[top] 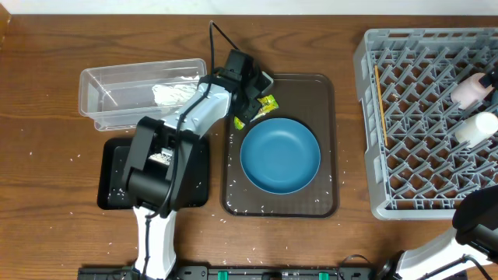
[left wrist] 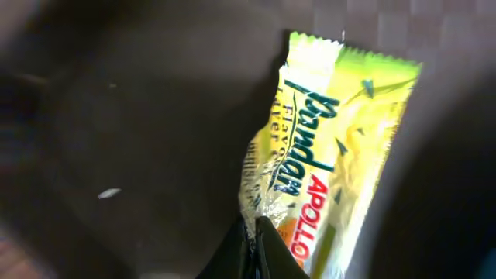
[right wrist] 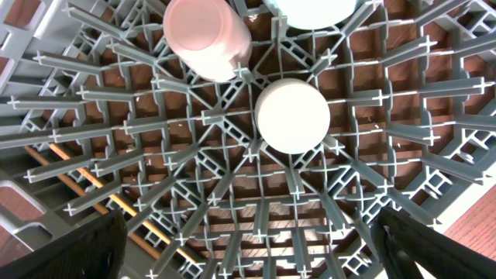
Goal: Sort waste into correct bins and load items into the dishwasher rack
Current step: 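Carry the yellow wrapper into the clear plastic container and release it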
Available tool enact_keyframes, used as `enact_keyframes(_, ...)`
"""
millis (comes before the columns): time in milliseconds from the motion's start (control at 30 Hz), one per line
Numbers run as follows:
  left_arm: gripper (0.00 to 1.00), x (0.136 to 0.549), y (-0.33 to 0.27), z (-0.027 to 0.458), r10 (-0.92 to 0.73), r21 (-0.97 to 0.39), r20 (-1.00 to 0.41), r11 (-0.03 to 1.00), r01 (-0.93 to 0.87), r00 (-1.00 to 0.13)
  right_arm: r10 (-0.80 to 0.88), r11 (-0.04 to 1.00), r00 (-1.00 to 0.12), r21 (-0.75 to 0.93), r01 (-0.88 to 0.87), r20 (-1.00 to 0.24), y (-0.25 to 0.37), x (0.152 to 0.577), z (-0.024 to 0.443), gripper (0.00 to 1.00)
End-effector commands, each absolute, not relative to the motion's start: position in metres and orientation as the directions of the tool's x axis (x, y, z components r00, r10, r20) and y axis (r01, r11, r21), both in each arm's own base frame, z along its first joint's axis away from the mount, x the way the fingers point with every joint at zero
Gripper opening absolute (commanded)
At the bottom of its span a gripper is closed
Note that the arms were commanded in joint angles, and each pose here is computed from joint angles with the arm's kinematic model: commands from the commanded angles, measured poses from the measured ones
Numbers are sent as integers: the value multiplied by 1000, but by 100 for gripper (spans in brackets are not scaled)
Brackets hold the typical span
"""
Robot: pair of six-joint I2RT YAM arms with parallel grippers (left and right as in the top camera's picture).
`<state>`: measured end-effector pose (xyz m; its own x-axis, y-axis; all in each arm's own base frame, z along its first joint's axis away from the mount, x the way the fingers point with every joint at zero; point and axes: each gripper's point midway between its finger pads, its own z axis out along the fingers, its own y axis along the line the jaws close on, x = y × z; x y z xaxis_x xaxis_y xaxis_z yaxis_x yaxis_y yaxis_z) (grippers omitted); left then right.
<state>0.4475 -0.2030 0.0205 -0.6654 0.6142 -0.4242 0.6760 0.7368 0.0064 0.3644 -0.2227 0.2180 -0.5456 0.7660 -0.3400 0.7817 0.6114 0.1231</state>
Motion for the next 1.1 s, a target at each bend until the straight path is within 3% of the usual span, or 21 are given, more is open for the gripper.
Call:
enact_keyframes(0,6,468,-207,99,504,26,-582,796,605,-638,771,607,-540,130,784,-338,-220,366,218,99)
enact_keyframes(200,6,487,-175,188,258,-9,-737,921,390,-625,771,607,-540,130,784,-338,-220,366,218,99)
enact_keyframes(300,6,494,-123,215,85,-20,-763,988,155,-641,771,607,-540,130,784,-338,-220,366,218,99)
enact_keyframes(400,6,491,-62,222,-130,-58,-757,989,-133,-640,771,607,-540,130,784,-338,-220,366,218,99)
enact_keyframes(533,6,474,-1,205,-503,-230,-654,844,-485,-565,771,607,-540,130,784,-338,-220,366,218,99)
enact_keyframes(667,6,441,36,176,-821,-346,-457,518,-783,-341,771,607,-540,131,784,-337,-220,366,218,99)
enact_keyframes(767,6,427,50,164,-902,-362,-381,348,-865,-203,771,607,-540,130,784,-338,-220,366,218,99)
enact_keyframes(967,6,426,54,161,-927,-385,-351,270,-883,-130,771,607,-540,130,784,-338,-220,366,218,99)
enact_keyframes(1067,13,426,54,161,-945,-409,-321,199,-891,-64,771,607,-540,130,784,-338,-220,366,218,99)
